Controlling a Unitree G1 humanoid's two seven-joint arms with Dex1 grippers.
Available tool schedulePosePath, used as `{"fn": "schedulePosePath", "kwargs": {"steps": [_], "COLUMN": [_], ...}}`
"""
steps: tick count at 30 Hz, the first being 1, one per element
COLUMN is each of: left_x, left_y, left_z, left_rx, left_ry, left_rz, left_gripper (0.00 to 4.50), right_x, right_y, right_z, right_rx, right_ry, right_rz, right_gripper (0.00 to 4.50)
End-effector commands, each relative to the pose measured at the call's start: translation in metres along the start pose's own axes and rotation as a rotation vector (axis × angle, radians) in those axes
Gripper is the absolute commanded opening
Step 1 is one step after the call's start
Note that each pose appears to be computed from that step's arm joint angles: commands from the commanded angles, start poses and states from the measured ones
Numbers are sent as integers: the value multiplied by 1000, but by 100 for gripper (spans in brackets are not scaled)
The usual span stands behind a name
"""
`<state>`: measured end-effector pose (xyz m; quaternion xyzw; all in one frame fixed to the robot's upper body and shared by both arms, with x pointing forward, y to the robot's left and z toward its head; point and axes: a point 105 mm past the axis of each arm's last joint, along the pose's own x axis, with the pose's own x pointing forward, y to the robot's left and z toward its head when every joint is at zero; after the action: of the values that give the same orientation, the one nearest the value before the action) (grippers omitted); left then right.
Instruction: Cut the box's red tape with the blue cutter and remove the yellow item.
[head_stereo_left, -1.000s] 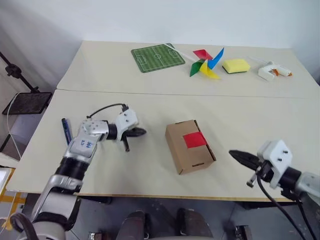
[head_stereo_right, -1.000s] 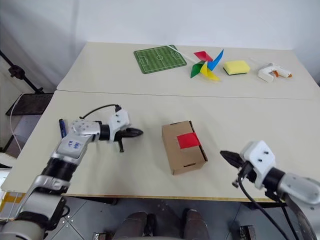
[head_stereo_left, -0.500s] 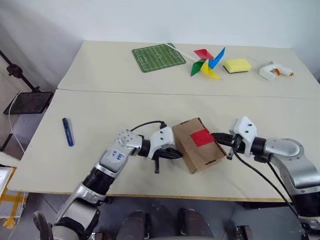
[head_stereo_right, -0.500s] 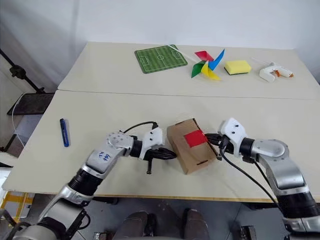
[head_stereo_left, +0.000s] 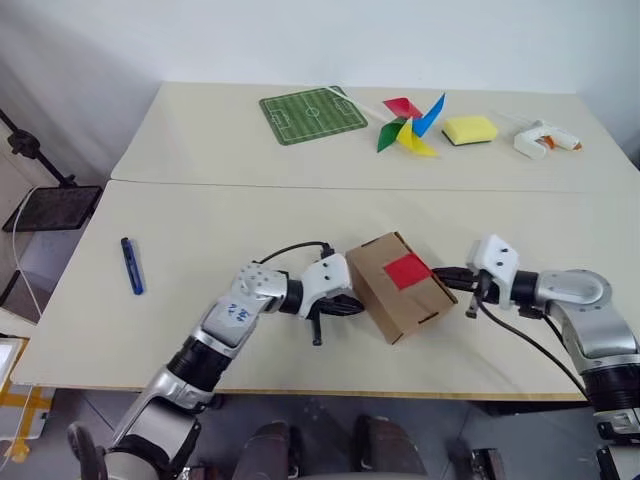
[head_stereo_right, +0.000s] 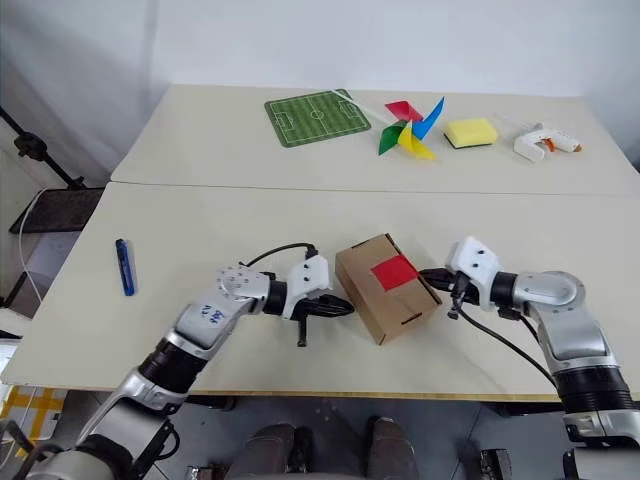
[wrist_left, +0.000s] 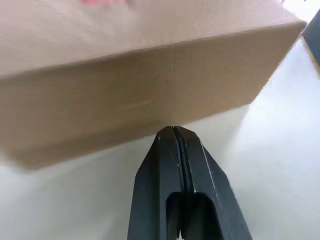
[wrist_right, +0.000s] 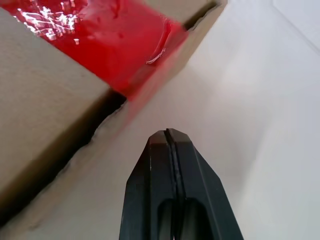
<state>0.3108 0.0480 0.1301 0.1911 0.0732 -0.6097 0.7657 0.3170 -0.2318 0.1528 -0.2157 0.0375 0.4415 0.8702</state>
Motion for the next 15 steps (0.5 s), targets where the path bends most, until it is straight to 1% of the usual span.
{"fn": "schedulePosePath", "kwargs": {"steps": [1,2,3,5,7,8,9,10,11,12,13,14,15], "left_x": [-54,-70,-78,-95,-133,-157,-183,-206,-222,-233,-246,-272,-290], "left_y": [7,9,11,13,18,17,12,3,-4,-18,-29,-38,-46], "left_z": [30,27,25,20,10,8,-3,-18,-28,-41,-48,-63,-71], "left_rx": [29,23,19,-2,-9,-9,-39,-89,-123,-196,-226,-263,-284], "left_ry": [-179,-180,-174,-172,-161,-190,-174,-137,-106,-78,-70,-39,-14], "left_rz": [112,164,196,263,424,519,613,688,735,743,771,871,945], "left_gripper": [51,78,101,163,222,251,282,316,338,368,395,424,448], "right_x": [-32,-37,-39,-41,-36,-33,-28,-25,-24,-20,-15,-9,-5], "right_y": [1,4,6,14,33,43,56,66,73,73,77,81,84], "right_z": [36,42,45,54,70,78,84,93,100,103,104,104,105], "right_rx": [-15,-20,-23,-13,-33,-26,-29,-12,1,-62,-75,-70,-60], "right_ry": [-128,-145,-155,-192,-237,-267,-288,-377,-441,-471,-489,-502,-513], "right_rz": [19,21,20,33,68,85,116,135,145,86,94,92,94], "right_gripper": [52,81,109,178,244,275,309,347,375,406,435,450,450]}}
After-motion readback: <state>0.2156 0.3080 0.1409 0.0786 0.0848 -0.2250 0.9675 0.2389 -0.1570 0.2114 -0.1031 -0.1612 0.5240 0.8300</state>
